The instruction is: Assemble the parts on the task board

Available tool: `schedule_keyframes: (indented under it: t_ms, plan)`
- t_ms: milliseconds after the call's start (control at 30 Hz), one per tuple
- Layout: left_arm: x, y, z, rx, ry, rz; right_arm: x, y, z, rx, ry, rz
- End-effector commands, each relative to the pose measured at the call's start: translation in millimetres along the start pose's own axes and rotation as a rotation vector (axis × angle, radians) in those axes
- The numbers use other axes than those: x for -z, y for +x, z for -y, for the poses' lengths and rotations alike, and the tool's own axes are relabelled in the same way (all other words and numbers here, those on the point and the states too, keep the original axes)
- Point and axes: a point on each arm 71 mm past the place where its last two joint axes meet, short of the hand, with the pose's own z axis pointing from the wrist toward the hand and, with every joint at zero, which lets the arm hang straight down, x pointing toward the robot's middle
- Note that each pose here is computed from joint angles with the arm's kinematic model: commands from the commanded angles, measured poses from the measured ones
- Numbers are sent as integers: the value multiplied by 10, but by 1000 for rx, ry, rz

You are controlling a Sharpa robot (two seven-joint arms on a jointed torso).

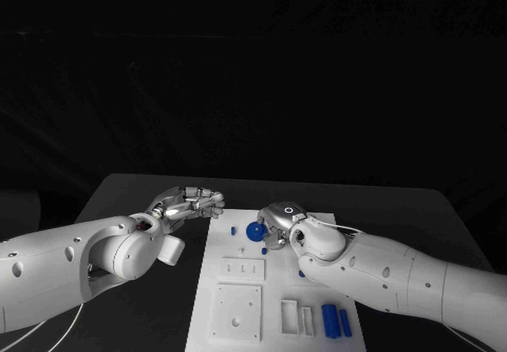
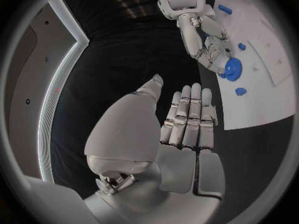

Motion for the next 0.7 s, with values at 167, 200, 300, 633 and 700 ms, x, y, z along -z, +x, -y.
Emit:
schedule_keyframes:
  t_ms: [167, 200, 300, 633, 700]
  plan:
    - [-2, 9, 14, -1, 9, -11, 50, 69, 75, -34, 8, -50]
    - [-1, 7, 14, -1, 8, -10, 59, 61, 79, -38, 7, -43]
    - [1, -1, 14, -1, 9, -9, 96, 19, 116, -68, 0, -2]
    - [6, -65, 14, -5, 12, 7, 224, -242, 434, -336, -64, 161]
    - [8, -79, 14, -5, 12, 9, 276, -277, 569, -371, -55, 152]
